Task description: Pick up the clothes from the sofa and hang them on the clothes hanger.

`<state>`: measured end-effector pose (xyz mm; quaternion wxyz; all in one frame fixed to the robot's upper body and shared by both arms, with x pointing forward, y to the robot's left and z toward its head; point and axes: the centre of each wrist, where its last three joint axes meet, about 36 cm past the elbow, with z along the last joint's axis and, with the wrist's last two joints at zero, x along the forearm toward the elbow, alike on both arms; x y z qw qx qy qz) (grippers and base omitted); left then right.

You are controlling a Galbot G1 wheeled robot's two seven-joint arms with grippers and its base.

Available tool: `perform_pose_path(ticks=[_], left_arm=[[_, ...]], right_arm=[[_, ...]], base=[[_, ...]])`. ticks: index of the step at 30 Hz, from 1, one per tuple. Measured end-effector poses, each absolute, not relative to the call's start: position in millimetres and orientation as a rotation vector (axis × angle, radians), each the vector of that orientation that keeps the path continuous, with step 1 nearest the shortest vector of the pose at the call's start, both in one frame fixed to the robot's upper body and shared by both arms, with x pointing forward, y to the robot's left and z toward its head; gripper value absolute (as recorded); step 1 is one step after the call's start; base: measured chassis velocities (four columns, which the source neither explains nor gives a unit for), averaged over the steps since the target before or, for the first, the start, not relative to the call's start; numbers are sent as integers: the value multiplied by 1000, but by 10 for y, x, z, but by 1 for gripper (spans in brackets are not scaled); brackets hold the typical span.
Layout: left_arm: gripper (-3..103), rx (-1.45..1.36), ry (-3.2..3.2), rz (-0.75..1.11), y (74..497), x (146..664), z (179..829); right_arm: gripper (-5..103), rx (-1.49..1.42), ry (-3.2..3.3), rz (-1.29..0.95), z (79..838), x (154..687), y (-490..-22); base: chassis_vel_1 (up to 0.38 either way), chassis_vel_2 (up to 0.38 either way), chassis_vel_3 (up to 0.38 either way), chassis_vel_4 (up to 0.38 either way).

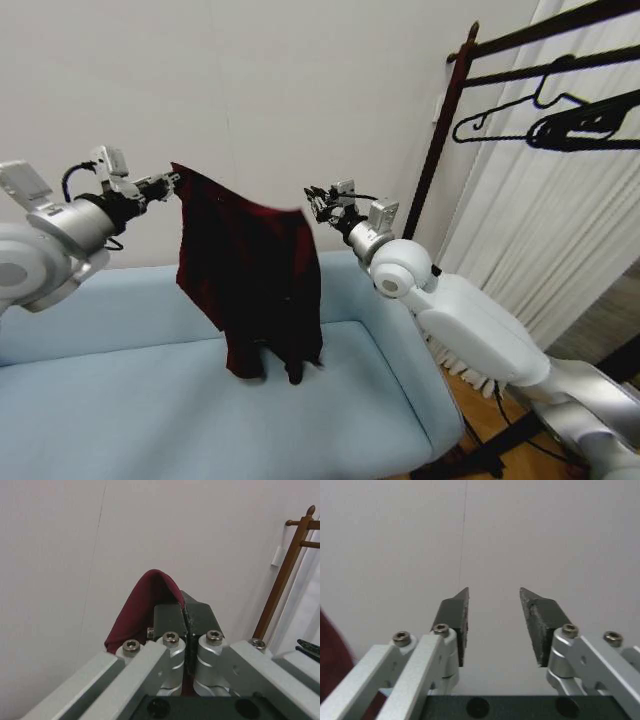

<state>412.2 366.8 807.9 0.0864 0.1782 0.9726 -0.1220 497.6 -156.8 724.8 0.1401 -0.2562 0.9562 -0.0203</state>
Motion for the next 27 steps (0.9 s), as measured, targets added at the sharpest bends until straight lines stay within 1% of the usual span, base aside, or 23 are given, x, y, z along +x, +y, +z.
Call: perform_pose_path(ticks=[1, 2, 4, 5, 6, 7, 11, 13, 17, 18, 19, 24, 27], left_arm=[[0, 532, 2900, -365, 3677, 4129, 8088], [0, 532, 2900, -365, 3677, 4129, 8088], [0, 534, 2909, -363, 3687, 4139, 8079], [0, 535, 2916, -364, 3688, 4143, 8063], [0, 538, 2920, -364, 3684, 4139, 8048], [0, 538, 2920, -364, 3684, 4139, 8048], [0, 555, 2924, -358, 3677, 4111, 8035], [0, 556, 2925, -358, 3677, 4109, 8030], [0, 572, 2921, -350, 3664, 4053, 8021], [0, 572, 2921, -350, 3664, 4053, 8021], [0, 577, 2918, -351, 3666, 4048, 8017], [0, 598, 2904, -375, 3662, 4058, 7976], [0, 613, 2900, -387, 3661, 4073, 7935]], right_arm=[[36, -733, 2765, -60, 7249, 4970, -1594], [36, -733, 2765, -60, 7249, 4970, -1594], [47, -703, 2772, -61, 7273, 4957, -1650], [47, -681, 2776, -60, 7302, 4953, -1673], [52, -637, 2784, -58, 7380, 4943, -1699], [52, -637, 2784, -58, 7380, 4943, -1699], [74, -467, 2817, -51, 7874, 4845, -1777], [74, -445, 2822, -49, 7940, 4835, -1780], [96, -284, 2866, -21, 8271, 4834, -1751], [96, -284, 2866, -21, 8271, 4834, -1751], [98, -262, 2875, -13, 8327, 4843, -1741], [100, -133, 2897, 12, 8597, 5057, -1663], [100, -42, 2895, 51, 8879, 5236, -1497]], base=[[0, 0, 0, 0], [0, 0, 0, 0], [0, 0, 0, 0], [0, 0, 0, 0], [0, 0, 0, 0], [0, 0, 0, 0], [0, 0, 0, 0], [0, 0, 0, 0], [0, 0, 0, 0], [0, 0, 0, 0], [0, 0, 0, 0], [0, 0, 0, 0], [0, 0, 0, 0]])
